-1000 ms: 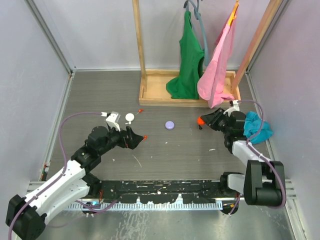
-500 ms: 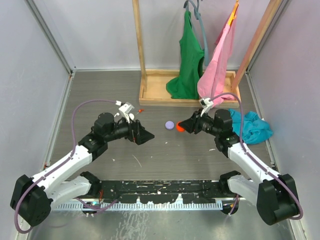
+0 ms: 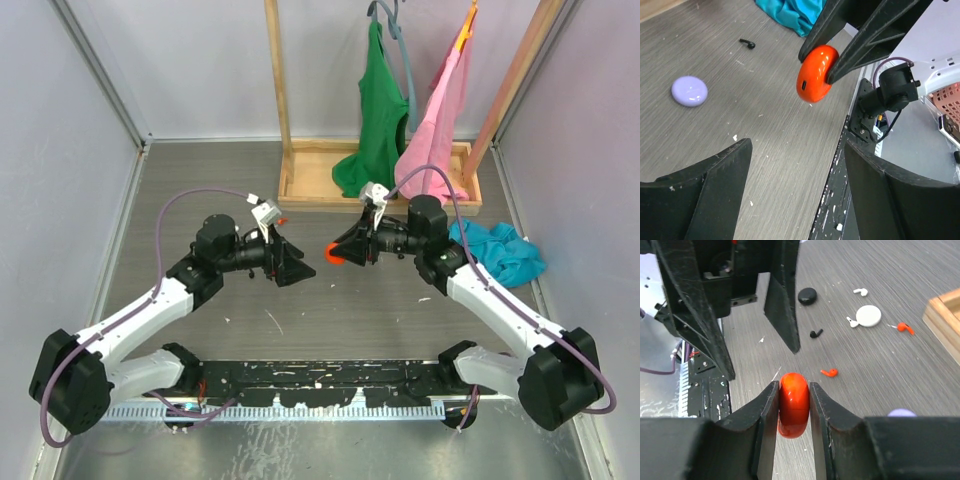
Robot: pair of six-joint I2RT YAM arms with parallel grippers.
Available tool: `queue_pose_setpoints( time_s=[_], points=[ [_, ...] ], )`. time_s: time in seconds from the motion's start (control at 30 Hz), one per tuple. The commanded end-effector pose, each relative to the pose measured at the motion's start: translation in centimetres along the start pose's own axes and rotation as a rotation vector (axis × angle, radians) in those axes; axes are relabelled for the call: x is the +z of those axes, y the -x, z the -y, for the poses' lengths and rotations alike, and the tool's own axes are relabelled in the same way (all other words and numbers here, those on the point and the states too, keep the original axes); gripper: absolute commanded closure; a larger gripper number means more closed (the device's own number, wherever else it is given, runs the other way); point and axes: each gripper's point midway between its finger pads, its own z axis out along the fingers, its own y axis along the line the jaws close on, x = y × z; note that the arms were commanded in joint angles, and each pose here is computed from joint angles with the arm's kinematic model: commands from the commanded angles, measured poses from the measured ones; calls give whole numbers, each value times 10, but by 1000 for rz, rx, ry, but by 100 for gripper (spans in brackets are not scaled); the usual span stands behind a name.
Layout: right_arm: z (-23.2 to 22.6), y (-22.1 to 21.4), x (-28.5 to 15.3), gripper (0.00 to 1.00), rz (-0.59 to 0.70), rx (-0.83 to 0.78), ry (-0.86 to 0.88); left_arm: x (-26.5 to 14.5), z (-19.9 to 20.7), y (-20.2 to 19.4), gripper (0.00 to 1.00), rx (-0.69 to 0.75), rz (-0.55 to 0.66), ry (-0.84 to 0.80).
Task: Insert the wireless bluetooth earbuds into the charging case
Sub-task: Pick up the charging case at the center of the board.
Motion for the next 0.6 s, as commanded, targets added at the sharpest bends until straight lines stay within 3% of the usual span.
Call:
queue_pose_setpoints(
  time_s=[0.0, 0.23, 0.57],
  points=[
    [-21, 21, 6, 83, -11, -127, 111, 4, 26, 33, 25, 152, 69, -138],
    [-36, 24, 14, 83, -43, -174, 177, 12, 32, 30, 31, 185, 52, -238],
    [-45, 21, 23, 83, -71, -183, 218, 17, 39, 28, 51, 207, 37, -320]
  ],
)
